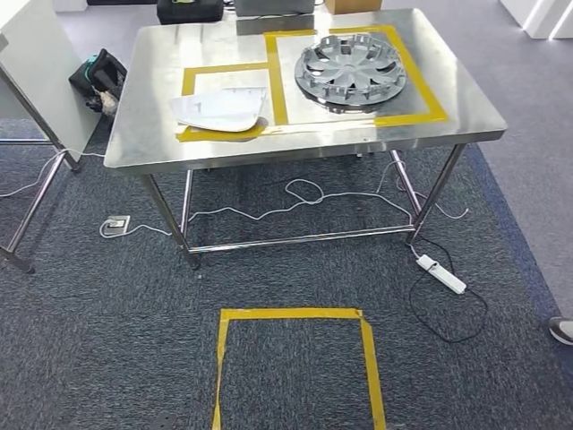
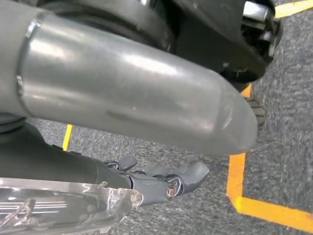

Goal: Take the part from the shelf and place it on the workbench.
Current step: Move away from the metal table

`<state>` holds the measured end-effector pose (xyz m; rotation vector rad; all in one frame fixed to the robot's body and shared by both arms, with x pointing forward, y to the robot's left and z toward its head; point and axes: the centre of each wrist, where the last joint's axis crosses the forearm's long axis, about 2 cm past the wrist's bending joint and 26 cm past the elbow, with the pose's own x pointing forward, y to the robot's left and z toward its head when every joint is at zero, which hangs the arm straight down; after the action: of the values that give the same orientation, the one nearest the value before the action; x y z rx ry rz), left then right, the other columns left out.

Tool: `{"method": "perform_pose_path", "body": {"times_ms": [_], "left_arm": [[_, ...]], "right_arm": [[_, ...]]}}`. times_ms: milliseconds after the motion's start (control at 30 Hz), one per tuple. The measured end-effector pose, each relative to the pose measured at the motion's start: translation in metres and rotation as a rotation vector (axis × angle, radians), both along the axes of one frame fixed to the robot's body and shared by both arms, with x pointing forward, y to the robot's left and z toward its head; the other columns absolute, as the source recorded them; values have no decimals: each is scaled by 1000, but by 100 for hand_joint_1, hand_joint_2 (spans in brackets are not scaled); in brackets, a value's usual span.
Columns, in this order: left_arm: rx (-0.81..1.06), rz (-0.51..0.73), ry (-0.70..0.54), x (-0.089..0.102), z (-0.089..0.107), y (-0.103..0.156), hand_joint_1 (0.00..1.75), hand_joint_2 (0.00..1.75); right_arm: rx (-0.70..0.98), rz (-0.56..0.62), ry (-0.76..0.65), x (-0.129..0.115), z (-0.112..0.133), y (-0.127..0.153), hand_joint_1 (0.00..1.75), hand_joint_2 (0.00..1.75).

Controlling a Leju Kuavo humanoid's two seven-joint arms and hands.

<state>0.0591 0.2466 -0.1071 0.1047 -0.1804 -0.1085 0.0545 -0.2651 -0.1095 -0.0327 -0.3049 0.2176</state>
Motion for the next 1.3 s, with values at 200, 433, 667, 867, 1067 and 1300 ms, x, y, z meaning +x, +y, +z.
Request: {"method": "perform_pose_path", "body": {"times_ms": [200, 433, 667, 867, 1067, 1300], "left_arm": [[-1, 0, 1, 0, 0, 0, 0, 0], [2, -2, 0, 0, 0, 1, 0, 0], [1, -2, 0, 0, 0, 1, 0, 0], [-1, -1, 1, 0, 0, 1, 0, 0], [-2, -1, 0, 0, 0, 0, 0, 0], [-2, 0, 3, -1, 0, 0, 0, 0]], "right_arm": [[0, 0, -2, 1, 0, 0, 0, 0], [2, 1, 0, 0, 0, 0, 0, 0], [2, 1, 6, -3, 0, 0, 0, 0], [0, 2, 9, -4, -1, 0, 0, 0], [-1, 2, 4, -1, 0, 0, 0, 0], [-1, 2, 3, -1, 0, 0, 0, 0]]}}
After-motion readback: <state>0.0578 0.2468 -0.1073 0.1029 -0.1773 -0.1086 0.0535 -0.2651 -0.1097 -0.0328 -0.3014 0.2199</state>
